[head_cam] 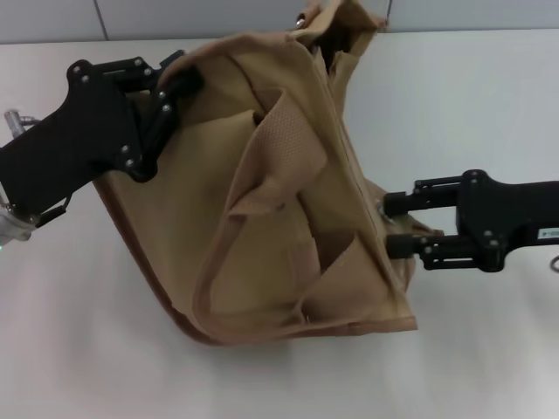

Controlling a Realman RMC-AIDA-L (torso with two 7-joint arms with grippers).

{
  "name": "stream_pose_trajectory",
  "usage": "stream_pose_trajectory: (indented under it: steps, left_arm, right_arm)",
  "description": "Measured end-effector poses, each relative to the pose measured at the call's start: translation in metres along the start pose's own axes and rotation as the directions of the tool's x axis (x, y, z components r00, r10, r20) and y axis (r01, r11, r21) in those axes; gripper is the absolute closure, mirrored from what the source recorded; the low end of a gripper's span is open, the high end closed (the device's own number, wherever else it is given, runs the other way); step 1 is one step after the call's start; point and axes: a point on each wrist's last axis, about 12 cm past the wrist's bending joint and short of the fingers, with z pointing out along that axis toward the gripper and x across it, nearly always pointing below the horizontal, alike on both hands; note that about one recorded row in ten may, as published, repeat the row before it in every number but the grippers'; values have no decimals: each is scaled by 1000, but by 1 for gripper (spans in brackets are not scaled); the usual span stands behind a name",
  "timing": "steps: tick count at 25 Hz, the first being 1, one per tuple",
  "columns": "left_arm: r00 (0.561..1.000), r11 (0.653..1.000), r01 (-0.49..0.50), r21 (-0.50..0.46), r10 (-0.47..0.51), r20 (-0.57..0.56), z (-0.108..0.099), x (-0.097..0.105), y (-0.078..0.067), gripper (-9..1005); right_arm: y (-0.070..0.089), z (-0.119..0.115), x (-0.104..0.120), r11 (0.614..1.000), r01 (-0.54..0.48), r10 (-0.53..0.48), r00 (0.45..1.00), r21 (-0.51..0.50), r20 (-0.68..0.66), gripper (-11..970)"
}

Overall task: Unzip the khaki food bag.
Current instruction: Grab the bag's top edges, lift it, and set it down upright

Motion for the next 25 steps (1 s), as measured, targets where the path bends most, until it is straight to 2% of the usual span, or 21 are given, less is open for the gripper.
stream_pose_trajectory:
  steps: [1,3,5,7,12,19,25]
  left_arm:
    - [1000,1000,1,18,-1,4,5,0,0,921]
    - [1000,1000,4,27,-4,5,8,0,0,921]
    - [1000,998,12,66,-12,7,16,1,-1,921]
    - [1000,997,12,72,-12,9,18,1,-1,921]
    - [1000,996,19,84,-21,19,21,1,-2,921]
    - [999,996,19,88,-21,27,21,0,-2,921]
    - [999,996,17,89,-20,29,21,0,-2,920]
  right_arm:
    - [0,3,1,1000,2,-2,1000,-1,0,511]
    - [0,11,3,1000,11,-12,1000,-4,-12,356]
    - [-2,26,4,999,27,-28,998,-20,-53,363]
    - [-2,29,4,999,30,-31,998,-27,-59,370]
    - [-3,39,4,998,45,-49,995,-48,-81,476]
    - [-4,41,4,997,58,-62,994,-48,-89,611]
    - [-2,40,5,996,67,-71,994,-52,-87,648]
